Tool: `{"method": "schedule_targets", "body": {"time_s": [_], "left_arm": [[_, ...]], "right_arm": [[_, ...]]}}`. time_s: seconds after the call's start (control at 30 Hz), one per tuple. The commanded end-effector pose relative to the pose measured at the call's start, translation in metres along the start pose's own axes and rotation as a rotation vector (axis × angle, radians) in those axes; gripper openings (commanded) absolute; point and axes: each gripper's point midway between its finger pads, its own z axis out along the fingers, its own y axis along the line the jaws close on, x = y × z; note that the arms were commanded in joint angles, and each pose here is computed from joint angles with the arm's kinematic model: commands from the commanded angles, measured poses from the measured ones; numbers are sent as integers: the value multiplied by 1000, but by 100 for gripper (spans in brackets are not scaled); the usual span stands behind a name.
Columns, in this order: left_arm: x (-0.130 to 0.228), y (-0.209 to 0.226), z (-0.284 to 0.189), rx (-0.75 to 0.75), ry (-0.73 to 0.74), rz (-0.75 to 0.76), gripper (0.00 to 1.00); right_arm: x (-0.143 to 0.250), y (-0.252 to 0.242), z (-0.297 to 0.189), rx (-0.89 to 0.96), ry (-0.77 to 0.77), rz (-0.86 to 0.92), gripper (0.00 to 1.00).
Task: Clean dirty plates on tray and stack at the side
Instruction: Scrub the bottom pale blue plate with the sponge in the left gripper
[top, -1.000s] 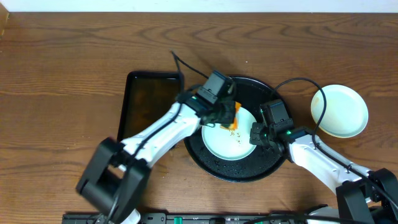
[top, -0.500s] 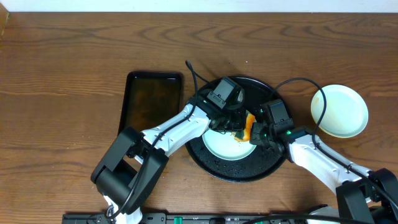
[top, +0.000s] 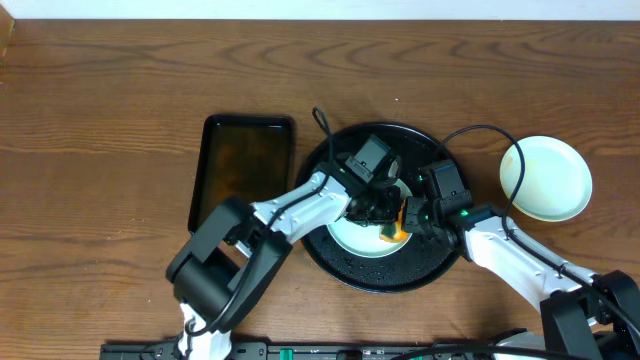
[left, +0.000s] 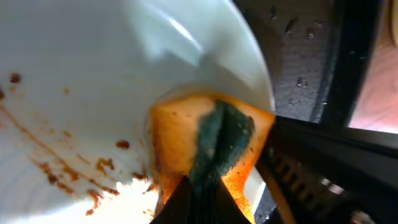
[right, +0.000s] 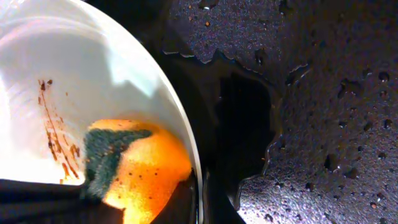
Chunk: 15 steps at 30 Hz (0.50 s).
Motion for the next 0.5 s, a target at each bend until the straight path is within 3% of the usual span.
{"method": "schedule_targets", "body": {"time_s": [0.0,0.2,0.47], "left_arm": [[-4,35,4,-131,-29,3,8],[-45,96,-22,-355,-189,-31,8],[-61,113,-59,-390,-230,-13,7]], "right_arm": [[8,-4,5,24,28,7,1],[10,-5,5,30,38,7,1],[11,-6,5,34,41,7,1]]}}
